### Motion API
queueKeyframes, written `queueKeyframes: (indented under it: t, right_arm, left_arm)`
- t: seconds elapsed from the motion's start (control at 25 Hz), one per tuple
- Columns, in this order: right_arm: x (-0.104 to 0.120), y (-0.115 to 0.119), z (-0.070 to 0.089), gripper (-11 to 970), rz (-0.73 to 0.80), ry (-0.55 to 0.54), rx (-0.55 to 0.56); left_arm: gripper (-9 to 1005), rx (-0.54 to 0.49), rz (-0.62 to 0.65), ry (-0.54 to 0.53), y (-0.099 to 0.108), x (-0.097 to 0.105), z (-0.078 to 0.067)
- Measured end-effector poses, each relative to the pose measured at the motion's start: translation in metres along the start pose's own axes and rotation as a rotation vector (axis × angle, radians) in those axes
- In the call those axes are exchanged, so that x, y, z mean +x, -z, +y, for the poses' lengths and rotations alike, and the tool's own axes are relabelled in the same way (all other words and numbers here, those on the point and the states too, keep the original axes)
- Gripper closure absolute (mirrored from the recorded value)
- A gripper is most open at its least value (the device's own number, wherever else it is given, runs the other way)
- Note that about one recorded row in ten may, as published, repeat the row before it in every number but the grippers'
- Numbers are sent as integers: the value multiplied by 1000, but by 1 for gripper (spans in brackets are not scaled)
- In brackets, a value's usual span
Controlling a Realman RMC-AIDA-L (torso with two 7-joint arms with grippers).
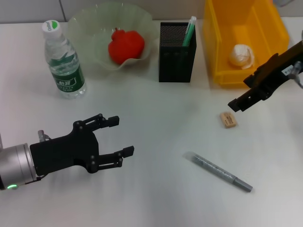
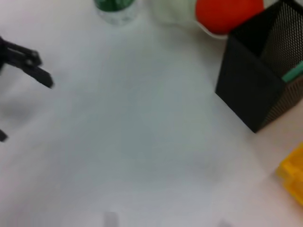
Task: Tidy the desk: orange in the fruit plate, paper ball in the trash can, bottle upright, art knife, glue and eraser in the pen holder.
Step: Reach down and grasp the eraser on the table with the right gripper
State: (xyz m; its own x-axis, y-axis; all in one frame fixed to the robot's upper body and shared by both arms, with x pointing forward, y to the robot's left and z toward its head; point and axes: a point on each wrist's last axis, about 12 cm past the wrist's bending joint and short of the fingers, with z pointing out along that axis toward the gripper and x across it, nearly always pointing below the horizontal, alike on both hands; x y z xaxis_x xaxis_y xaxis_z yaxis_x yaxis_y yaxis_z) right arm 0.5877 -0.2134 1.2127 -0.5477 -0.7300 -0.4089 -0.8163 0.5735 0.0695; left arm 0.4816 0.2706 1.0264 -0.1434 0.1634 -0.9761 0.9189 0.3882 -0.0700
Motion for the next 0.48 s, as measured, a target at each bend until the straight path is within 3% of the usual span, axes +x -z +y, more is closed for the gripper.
queueKeyframes:
  t: [0.48]
  right_arm:
    - [-3, -34, -2, 244, 54, 40, 40]
  left_arm:
    - [154, 4, 3, 0, 0, 1, -1]
